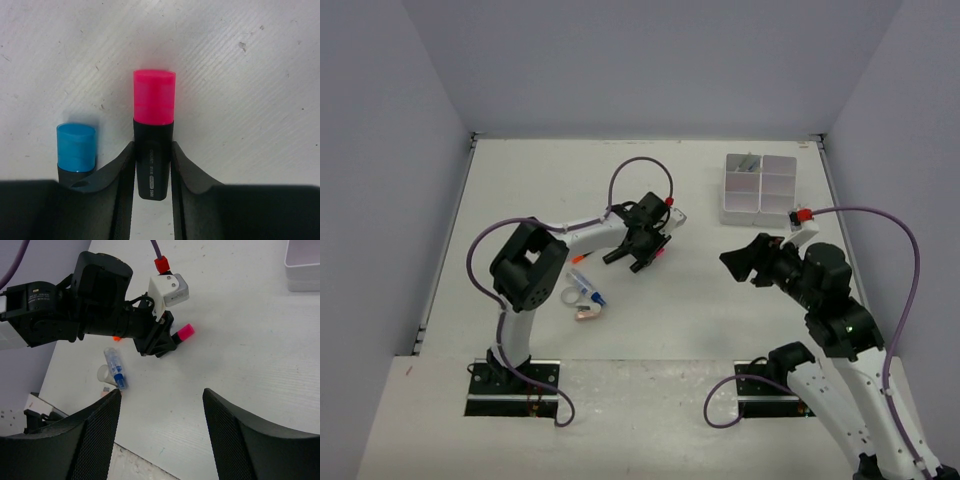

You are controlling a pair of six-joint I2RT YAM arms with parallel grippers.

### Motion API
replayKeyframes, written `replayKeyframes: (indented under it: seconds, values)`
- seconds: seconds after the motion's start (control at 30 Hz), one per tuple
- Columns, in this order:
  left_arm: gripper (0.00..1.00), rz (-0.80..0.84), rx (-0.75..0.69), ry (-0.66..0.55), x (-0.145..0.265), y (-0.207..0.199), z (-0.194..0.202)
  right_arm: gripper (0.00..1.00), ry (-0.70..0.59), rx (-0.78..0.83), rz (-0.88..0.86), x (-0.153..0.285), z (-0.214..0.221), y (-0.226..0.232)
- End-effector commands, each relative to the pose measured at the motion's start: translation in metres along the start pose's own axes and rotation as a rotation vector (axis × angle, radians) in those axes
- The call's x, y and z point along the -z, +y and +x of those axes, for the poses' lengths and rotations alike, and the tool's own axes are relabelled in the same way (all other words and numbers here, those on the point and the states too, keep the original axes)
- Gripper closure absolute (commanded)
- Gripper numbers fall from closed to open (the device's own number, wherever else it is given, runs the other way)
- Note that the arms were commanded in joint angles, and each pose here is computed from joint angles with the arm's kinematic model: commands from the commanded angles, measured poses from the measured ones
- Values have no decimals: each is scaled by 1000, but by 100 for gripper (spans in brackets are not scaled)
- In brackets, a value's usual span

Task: Sort the stationery into containers
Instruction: Pick up the pen from the center of the board.

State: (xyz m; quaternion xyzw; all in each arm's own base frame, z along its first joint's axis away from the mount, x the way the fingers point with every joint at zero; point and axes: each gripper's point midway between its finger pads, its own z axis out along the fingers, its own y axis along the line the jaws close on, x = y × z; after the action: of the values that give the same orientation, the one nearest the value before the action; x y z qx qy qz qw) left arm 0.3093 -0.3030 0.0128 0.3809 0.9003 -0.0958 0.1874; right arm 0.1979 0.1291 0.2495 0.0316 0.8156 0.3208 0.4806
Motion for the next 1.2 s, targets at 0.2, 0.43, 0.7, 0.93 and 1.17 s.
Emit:
replayKeyframes:
  seconds: [0.2,0.43,0.7,0.93,1.17]
  values:
    - [100,72,74,-192,53,-49,-2,33,94,-70,-187,-35,15,25]
    - [100,225,18,-637,131,-129,-46,43,174,-142,-139,-68,20,20]
    - [100,328,-10,-782,162,-161,-66,52,212,-144,2,-75,36,2]
    - [100,309,-8,-807,165,-160,-78,56,216,-130,-42,-63,42,7]
    - [100,282,7,-834,174,-155,-85,100,221,-126,-34,-62,42,7]
